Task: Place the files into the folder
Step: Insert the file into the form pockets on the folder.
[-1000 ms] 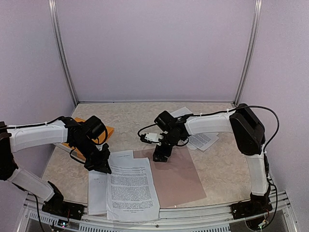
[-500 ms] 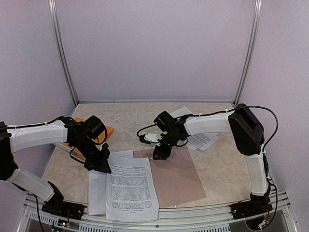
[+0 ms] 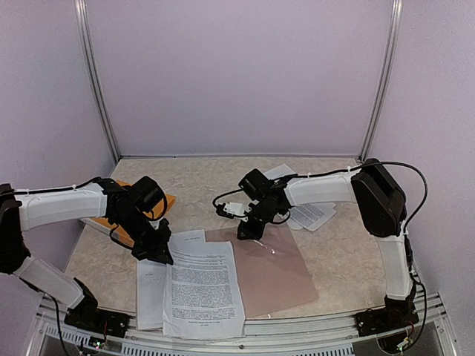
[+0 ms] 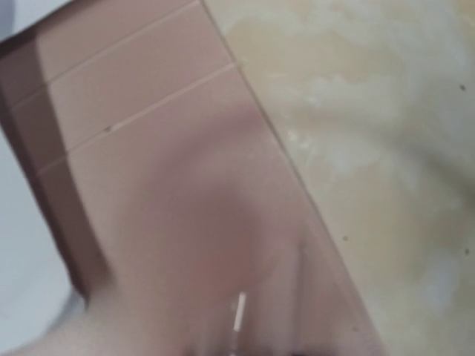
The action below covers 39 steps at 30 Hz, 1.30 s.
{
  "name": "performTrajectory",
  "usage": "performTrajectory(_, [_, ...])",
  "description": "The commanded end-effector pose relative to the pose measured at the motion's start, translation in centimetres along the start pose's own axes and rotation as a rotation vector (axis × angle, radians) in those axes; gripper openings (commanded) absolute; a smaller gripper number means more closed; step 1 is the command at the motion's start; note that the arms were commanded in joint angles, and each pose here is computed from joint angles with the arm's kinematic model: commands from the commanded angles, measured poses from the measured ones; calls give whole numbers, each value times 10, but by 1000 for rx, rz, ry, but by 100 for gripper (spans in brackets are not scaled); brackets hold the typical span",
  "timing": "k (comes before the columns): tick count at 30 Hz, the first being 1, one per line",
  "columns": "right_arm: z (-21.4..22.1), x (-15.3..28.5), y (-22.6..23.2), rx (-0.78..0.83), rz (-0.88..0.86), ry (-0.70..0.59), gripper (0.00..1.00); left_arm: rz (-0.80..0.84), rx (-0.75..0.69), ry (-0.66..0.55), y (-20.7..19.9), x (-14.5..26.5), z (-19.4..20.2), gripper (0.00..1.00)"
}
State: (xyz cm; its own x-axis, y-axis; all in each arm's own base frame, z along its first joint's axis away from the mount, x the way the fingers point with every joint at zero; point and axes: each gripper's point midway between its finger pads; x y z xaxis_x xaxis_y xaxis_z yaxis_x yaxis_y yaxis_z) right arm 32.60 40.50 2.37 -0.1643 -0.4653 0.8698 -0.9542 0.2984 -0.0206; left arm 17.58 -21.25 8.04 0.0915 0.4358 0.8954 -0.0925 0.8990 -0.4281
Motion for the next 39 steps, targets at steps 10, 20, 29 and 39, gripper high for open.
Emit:
performTrajectory(10, [24,-6,5,-88,-33,50,17,44,18,-16,-21,1,-22,0])
performTrajectory(20, [24,-3,5,-109,-42,38,16,150,100,-29,-25,21,-23,0])
performTrajectory(29, [25,-1,4,-109,-40,39,15,245,133,-7,-37,31,-26,0])
performTrajectory(39, [22,1,7,-107,-58,28,15,289,132,36,-49,24,-33,0])
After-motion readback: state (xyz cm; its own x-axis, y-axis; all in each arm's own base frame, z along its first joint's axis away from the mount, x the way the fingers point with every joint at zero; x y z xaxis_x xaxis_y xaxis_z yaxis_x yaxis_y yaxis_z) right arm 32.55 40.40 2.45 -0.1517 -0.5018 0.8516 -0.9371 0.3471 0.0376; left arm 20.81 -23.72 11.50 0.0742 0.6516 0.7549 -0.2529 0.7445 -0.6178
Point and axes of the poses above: each gripper's point midway between its finger pads, its own x axis back along the fingers, its own y axis along the line the jaws close on, z = x × y, and after that the axes turned 2 degrees about -x, right-handed
